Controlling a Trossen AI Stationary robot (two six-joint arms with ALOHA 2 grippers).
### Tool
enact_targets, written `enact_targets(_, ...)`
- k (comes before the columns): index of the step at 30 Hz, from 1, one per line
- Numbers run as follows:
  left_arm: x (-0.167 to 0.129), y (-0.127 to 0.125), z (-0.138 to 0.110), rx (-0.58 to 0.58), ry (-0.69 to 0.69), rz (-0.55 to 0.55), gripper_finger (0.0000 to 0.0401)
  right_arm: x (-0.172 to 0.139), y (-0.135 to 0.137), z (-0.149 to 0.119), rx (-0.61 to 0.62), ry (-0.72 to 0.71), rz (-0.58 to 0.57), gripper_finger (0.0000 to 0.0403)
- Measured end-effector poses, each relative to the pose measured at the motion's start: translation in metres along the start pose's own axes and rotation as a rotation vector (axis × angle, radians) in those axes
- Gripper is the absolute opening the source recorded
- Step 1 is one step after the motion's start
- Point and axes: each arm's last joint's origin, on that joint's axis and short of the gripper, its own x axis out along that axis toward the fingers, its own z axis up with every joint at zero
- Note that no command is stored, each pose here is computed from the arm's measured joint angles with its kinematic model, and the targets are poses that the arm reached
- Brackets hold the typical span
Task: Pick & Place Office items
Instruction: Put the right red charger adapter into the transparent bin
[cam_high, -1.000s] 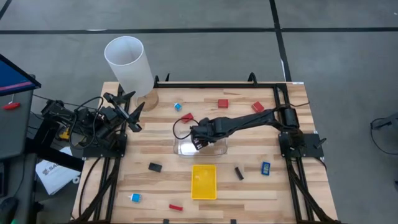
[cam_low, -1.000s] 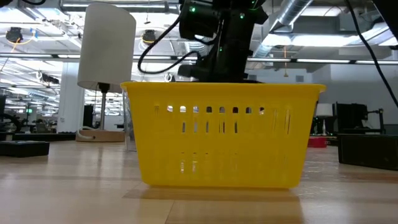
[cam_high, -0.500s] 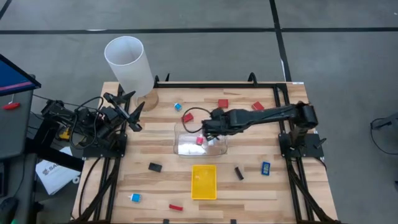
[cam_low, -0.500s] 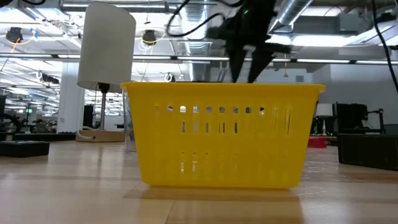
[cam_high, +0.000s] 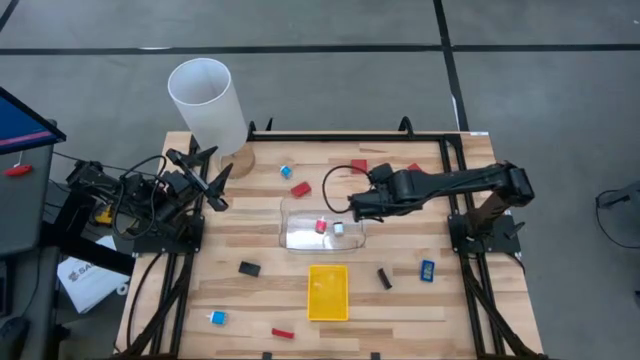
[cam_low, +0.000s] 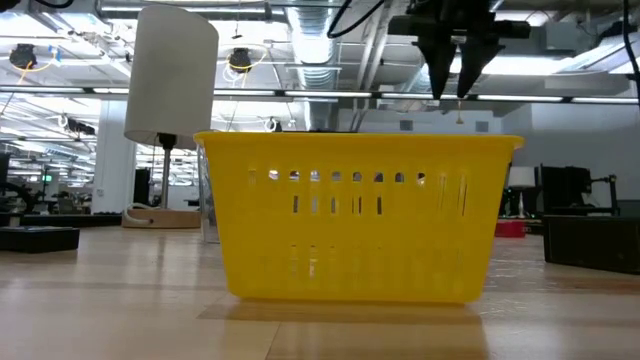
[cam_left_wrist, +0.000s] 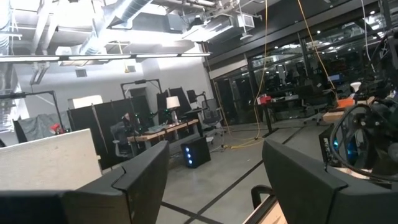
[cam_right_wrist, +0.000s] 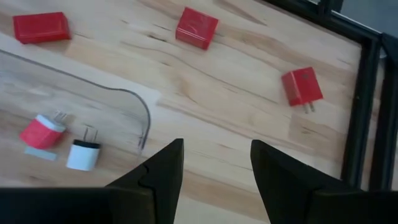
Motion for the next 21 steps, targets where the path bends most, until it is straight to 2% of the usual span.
enact_targets(3,0.0,0.0,0.0,0.003,0.009,0.009,0.0253,-0.002,-0.001,-0.001,-0.006,-0.004,0.001,0.0179)
enact_targets(7,0.0,0.001,-0.001,0.023,0.041,0.039,0.0253,-0.001,-0.009,-0.003,-0.03,0.015,-0.074,0.0179)
enact_targets(9,0.0,0.001,-0.001,0.025,0.047,0.045,0.0253,0.002,-0.012,-0.003,-0.023,0.017,-0.07,0.0179)
enact_targets(17,0.0,0.001,-0.001,0.024,0.049,0.047,0.0253,0.017,-0.063,-0.02,0.077,0.088,-0.1,0.0179)
enact_targets(21,0.0,0.001,-0.001,0.023,0.046,0.044,0.0253,0.033,-0.09,-0.03,0.157,0.141,-0.036,0.0179)
